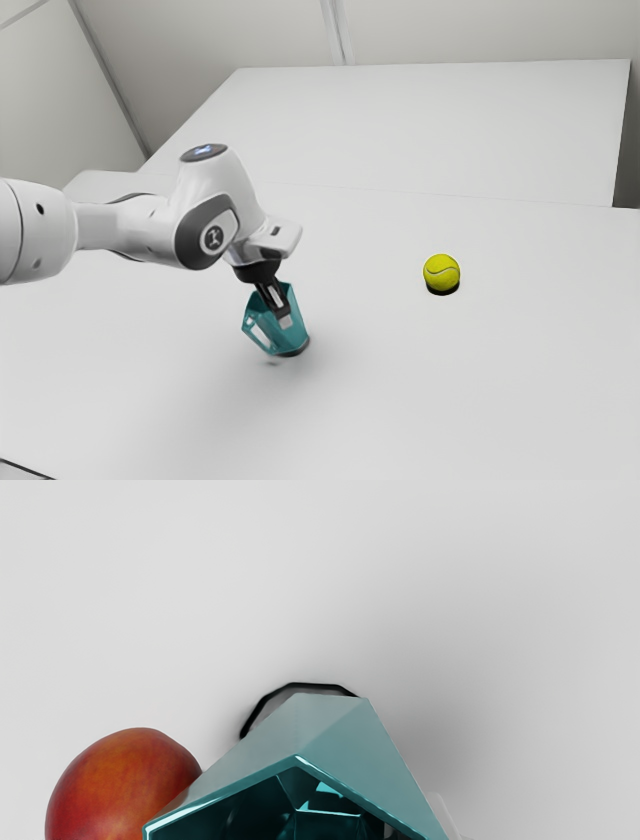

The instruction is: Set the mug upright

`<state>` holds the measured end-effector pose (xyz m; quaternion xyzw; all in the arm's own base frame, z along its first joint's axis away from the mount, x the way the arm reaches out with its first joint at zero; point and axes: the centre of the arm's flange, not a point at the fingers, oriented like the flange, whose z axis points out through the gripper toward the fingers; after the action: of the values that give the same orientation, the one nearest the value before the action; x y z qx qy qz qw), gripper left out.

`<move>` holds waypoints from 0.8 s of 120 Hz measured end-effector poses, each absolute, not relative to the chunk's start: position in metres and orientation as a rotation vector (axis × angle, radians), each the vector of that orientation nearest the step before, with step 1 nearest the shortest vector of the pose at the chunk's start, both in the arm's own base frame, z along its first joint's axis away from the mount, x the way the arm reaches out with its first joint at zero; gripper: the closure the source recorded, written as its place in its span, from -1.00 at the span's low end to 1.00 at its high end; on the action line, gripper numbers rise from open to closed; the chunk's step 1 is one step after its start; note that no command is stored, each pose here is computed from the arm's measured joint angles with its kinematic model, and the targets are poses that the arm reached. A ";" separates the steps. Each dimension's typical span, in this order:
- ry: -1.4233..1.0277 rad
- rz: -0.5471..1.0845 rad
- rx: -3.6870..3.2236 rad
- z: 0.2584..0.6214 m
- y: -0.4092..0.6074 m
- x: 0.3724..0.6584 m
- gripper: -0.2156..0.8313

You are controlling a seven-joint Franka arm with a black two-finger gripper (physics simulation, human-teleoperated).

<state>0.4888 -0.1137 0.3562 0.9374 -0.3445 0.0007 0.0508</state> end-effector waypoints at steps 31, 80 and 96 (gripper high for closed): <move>-0.975 -0.018 2.879 0.350 -0.114 0.490 0.89; -0.939 0.014 2.909 0.364 -0.119 0.490 0.05; -0.959 0.064 2.919 0.390 -0.127 0.493 -0.11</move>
<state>0.4926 -0.1274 0.3904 0.9493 -0.3118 0.0209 0.0343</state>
